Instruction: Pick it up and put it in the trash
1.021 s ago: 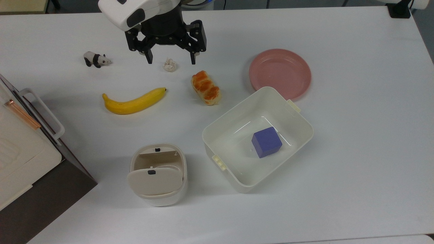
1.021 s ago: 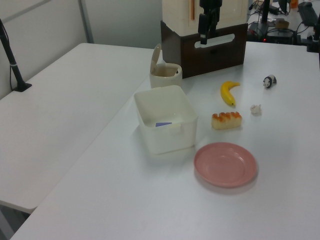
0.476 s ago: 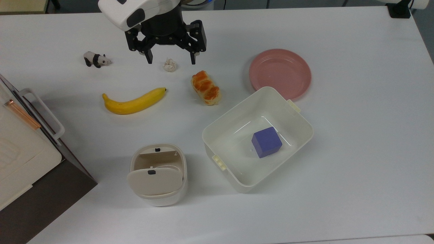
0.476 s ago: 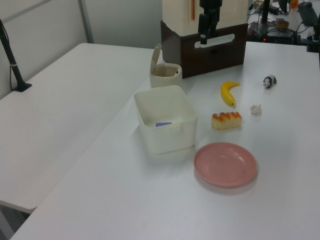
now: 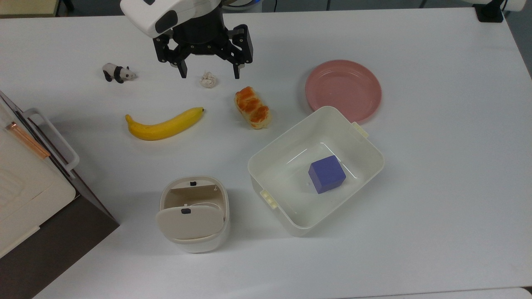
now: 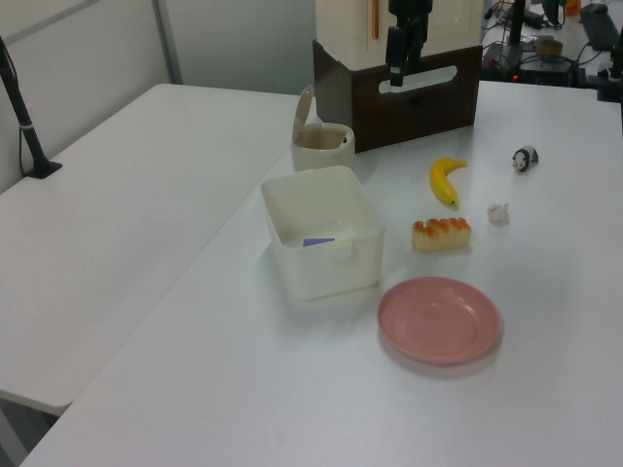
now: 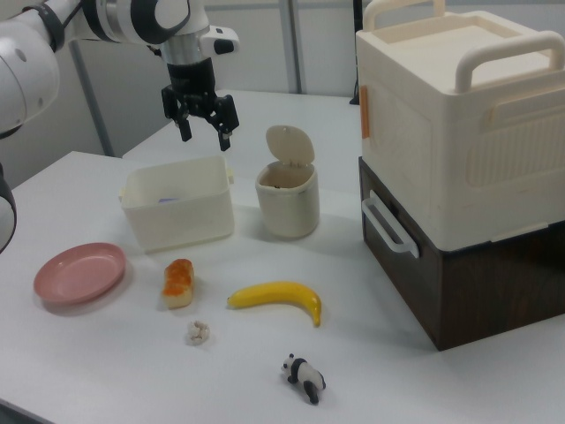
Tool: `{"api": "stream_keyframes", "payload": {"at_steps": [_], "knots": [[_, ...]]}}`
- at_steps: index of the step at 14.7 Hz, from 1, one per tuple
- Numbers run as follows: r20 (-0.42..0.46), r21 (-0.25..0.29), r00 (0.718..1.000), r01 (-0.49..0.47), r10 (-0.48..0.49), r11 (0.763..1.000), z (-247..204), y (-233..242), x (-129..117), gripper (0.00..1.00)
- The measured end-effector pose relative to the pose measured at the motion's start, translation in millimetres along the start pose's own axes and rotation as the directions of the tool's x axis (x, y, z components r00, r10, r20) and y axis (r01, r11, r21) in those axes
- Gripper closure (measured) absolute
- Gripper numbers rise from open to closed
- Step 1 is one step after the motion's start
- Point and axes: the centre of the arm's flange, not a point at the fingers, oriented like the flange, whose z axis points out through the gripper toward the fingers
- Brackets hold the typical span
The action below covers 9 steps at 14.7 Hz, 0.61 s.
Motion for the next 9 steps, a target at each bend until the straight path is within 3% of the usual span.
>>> {"api": "stream_keyframes", "payload": {"at_steps": [9], "knots": [[0.027, -0.020, 1.000, 0.016, -0.016, 1.000, -4.2, 2.5, -6.7, 0.00]]}}
